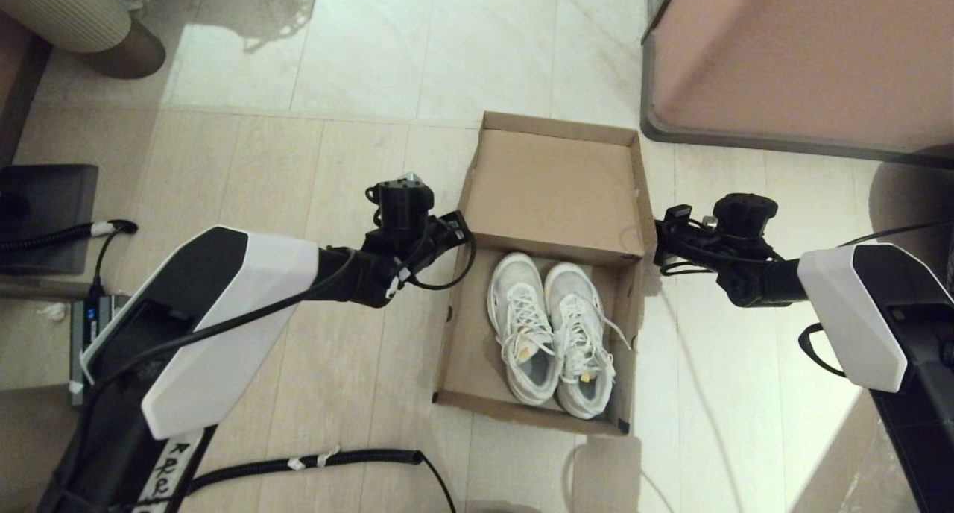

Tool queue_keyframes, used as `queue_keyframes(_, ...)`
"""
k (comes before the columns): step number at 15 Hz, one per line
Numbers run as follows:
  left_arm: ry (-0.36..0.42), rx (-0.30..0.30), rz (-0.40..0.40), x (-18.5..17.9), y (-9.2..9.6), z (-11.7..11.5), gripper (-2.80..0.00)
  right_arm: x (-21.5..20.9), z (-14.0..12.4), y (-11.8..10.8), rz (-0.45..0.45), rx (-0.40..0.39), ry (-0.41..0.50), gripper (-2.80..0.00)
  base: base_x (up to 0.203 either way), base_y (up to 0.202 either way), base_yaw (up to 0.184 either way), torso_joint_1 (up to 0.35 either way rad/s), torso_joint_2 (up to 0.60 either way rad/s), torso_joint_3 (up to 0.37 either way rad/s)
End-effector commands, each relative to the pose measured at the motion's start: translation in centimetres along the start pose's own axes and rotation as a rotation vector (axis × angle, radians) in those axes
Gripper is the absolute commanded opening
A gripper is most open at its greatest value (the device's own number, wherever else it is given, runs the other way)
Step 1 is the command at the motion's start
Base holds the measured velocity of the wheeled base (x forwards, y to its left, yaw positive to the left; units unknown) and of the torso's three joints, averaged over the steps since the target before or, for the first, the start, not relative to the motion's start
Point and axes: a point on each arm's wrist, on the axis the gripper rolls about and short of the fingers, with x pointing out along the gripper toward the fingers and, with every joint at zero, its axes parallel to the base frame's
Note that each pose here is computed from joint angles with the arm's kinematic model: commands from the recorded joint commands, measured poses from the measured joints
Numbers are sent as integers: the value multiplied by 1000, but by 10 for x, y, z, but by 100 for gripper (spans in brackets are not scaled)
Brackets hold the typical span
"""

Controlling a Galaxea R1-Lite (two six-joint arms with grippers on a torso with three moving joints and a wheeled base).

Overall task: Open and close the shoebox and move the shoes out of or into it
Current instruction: Close the shoe box

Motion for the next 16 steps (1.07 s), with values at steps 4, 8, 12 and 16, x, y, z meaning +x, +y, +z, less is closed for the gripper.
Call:
queue_keyframes(4, 3, -5, 2, 0, -1, -2, -280, 5, -3, -13, 11, 43, 18, -280, 0, 0, 0, 0, 0, 0)
queue_keyframes(8, 19, -27, 2, -2, -4, -9, -280, 4, -5, -2, 139, 195, 116, -280, 0, 0, 0, 0, 0, 0)
queue_keyframes(12, 21, -27, -1, -2, -6, -10, -280, 1, -6, 5, 175, 179, 212, -280, 0, 0, 0, 0, 0, 0)
queue_keyframes(16, 21, -27, -1, -2, -6, -10, -280, -3, -5, 11, 217, 176, 261, -280, 0, 0, 0, 0, 0, 0)
